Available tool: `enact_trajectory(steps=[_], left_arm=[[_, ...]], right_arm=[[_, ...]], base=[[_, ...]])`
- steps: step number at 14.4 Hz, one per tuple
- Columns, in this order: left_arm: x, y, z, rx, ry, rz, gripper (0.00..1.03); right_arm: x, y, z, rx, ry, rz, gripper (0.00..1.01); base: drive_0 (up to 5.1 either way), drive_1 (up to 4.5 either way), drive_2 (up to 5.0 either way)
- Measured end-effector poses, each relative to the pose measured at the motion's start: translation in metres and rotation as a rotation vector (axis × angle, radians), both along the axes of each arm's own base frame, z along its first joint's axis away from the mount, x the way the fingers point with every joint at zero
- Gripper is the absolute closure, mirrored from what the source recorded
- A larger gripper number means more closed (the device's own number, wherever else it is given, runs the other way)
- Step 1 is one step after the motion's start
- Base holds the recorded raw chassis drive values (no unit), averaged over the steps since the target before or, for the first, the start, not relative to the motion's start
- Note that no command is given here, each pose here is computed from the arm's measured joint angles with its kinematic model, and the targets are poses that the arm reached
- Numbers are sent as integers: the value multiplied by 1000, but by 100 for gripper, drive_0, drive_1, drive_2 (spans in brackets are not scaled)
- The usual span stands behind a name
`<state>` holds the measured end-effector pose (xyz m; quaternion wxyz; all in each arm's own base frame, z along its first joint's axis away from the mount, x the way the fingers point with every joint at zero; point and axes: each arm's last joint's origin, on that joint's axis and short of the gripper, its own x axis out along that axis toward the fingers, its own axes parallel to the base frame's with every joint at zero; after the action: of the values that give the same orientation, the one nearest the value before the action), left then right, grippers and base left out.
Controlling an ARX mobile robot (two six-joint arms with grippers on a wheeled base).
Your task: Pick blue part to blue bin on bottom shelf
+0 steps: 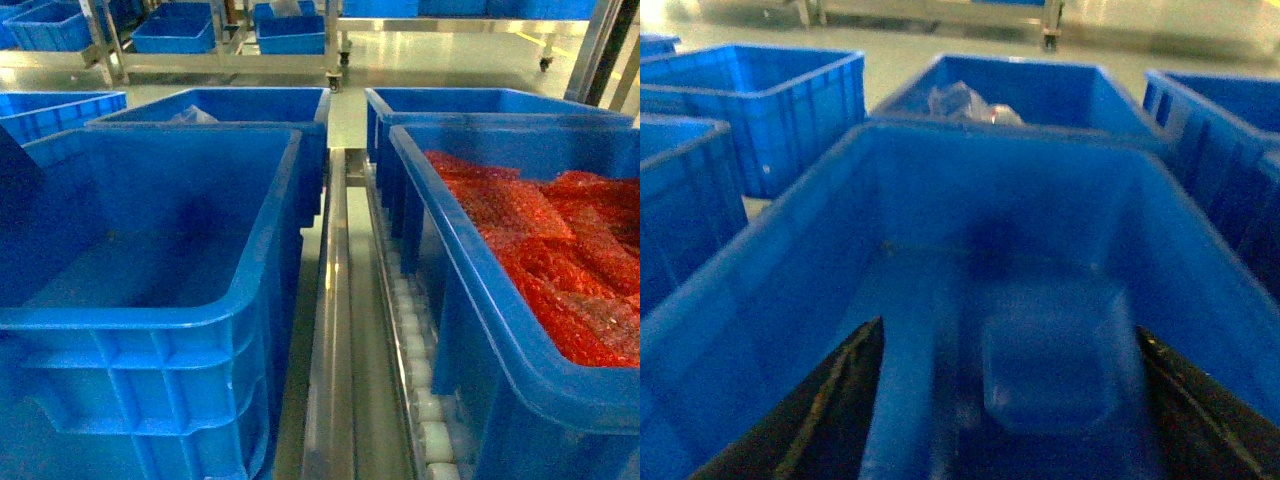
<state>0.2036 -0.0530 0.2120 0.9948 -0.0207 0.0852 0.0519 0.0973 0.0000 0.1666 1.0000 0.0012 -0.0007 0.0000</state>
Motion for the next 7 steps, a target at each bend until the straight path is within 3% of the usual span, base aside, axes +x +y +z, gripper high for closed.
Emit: enact_trajectory(steps=[1, 2, 3, 4, 7], left_arm=[[-2, 1, -6, 4, 20, 1, 21], [-2, 1, 0, -11, -15, 7, 8], [-2, 2, 3, -18, -55, -4, 5], [-7, 8, 0, -13, -156, -81, 19], [-31, 27, -17, 25, -164, -95, 58]], right_arm=[[0, 0, 0, 0, 0, 0, 3], [0, 0, 0, 0, 0, 0, 3], [0, 0, 0, 0, 0, 0, 3], [0, 0, 0, 0, 0, 0, 3], [0, 0, 0, 0, 0, 0, 3]], base=[[0, 0, 0], [0, 0, 0], [0, 0, 0], [0, 0, 0], [0, 0, 0]])
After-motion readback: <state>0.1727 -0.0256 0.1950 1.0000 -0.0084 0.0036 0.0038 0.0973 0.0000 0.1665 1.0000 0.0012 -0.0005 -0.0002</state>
